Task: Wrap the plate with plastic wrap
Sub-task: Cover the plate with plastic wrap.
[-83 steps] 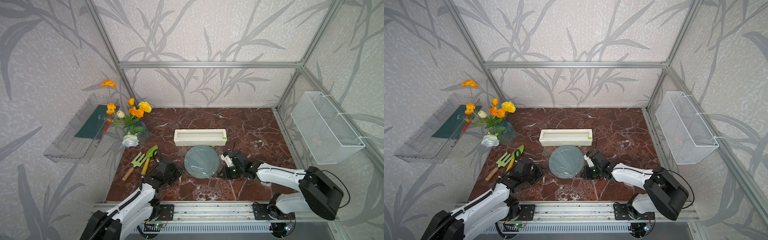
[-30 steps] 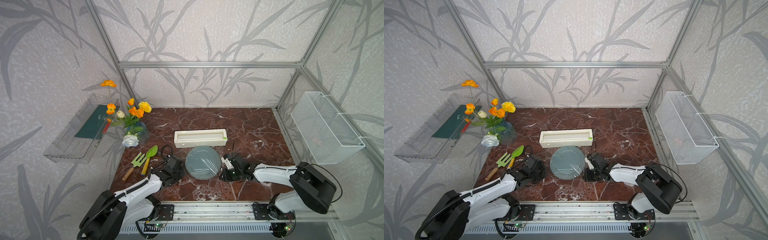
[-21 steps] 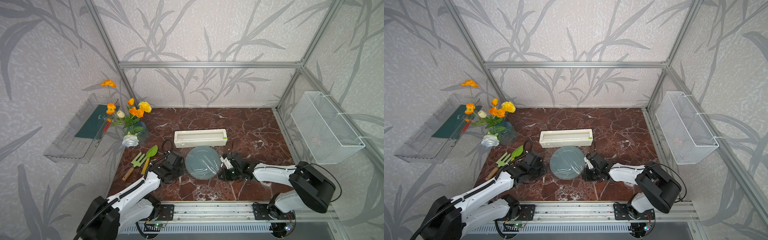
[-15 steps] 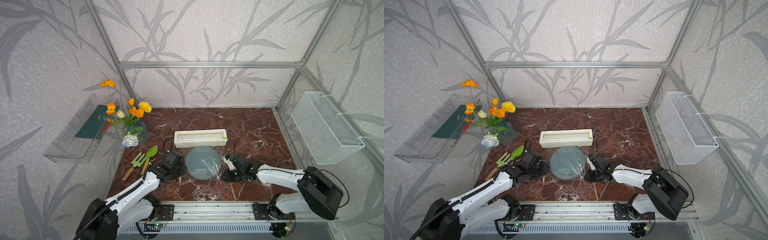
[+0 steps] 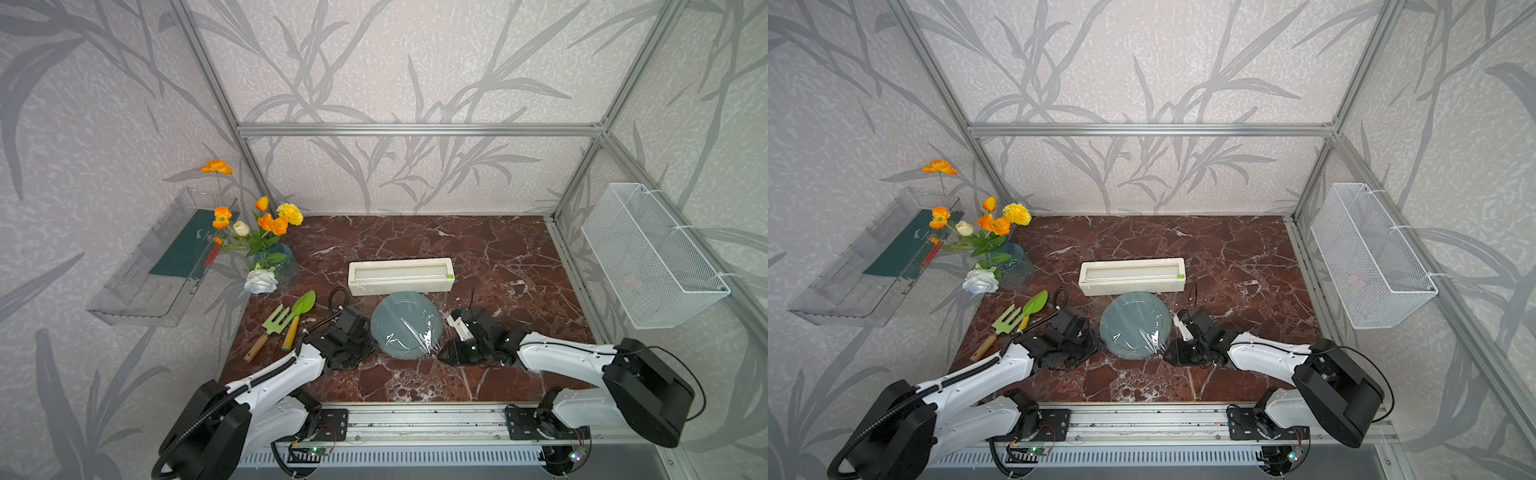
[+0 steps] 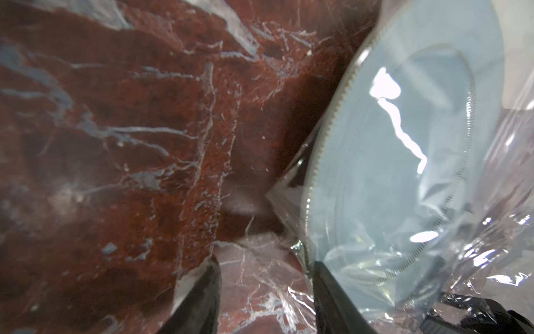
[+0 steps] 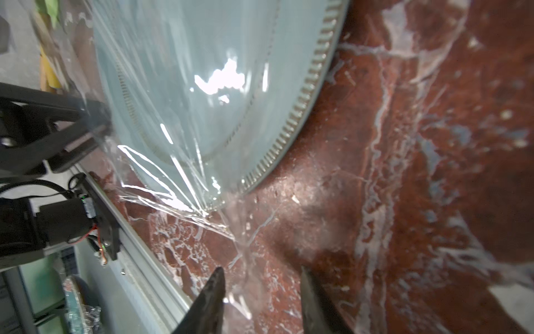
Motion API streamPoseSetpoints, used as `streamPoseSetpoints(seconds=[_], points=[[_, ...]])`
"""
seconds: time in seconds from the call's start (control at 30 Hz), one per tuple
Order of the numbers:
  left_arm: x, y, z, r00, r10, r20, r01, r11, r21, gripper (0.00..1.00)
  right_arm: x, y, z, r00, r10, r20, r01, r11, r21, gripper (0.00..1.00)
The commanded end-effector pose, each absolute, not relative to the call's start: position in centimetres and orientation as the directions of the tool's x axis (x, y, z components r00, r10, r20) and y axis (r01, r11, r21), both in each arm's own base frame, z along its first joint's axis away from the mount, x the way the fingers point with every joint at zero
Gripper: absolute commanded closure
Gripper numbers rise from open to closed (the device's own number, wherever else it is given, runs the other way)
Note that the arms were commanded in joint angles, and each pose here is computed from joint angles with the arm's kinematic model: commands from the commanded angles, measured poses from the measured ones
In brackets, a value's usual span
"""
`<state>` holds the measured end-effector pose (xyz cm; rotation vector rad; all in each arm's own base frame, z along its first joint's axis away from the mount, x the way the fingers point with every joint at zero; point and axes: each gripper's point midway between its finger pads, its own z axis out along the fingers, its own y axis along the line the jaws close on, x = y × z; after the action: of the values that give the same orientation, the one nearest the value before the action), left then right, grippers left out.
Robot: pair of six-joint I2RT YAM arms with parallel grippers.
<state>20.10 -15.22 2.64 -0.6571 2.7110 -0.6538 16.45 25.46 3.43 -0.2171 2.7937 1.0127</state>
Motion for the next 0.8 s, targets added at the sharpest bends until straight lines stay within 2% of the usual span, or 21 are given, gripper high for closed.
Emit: streamPoseSetpoints(seconds=[0.0,0.2,0.37,0.53,0.63,0.7,0.77], points=[[20.5,-15.5,1.6,-0.844,-0.511,-0.161,-0.386,0.788,-0.479,0.49,16.5,26.5,4.4,-0.974,-0.070,-0.216,-0.200,0.713,0.673,0.51],[20.7,-14.9,0.5,-0.837,-0.513,-0.190,-0.400,0.811,-0.427,0.57,17.3,27.3,2.9,-0.975,-0.058,-0.213,-0.190,0.711,0.677,0.48],[20.7,-14.0,0.5,-0.829,-0.516,-0.216,-0.410,0.823,-0.394,0.71,17.8,27.9,1.9,-0.979,-0.045,-0.199,-0.172,0.704,0.689,0.49],[20.4,-13.4,0.7,-0.829,-0.514,-0.222,-0.418,0.832,-0.365,0.84,17.8,27.9,1.5,-0.980,-0.047,-0.194,-0.169,0.707,0.686,0.57],[20.2,-13.2,0.8,-0.830,-0.511,-0.223,-0.420,0.836,-0.353,0.86,17.8,27.8,1.5,-0.979,-0.050,-0.196,-0.173,0.711,0.682,0.67],[20.1,-13.0,0.8,-0.831,-0.509,-0.224,-0.421,0.839,-0.345,0.89,17.8,27.8,1.4,-0.979,-0.051,-0.196,-0.173,0.711,0.681,0.81],[20.1,-13.0,0.7,-0.833,-0.506,-0.223,-0.420,0.841,-0.342,0.90,17.8,27.8,1.4,-0.979,-0.052,-0.195,-0.173,0.711,0.681,0.85]])
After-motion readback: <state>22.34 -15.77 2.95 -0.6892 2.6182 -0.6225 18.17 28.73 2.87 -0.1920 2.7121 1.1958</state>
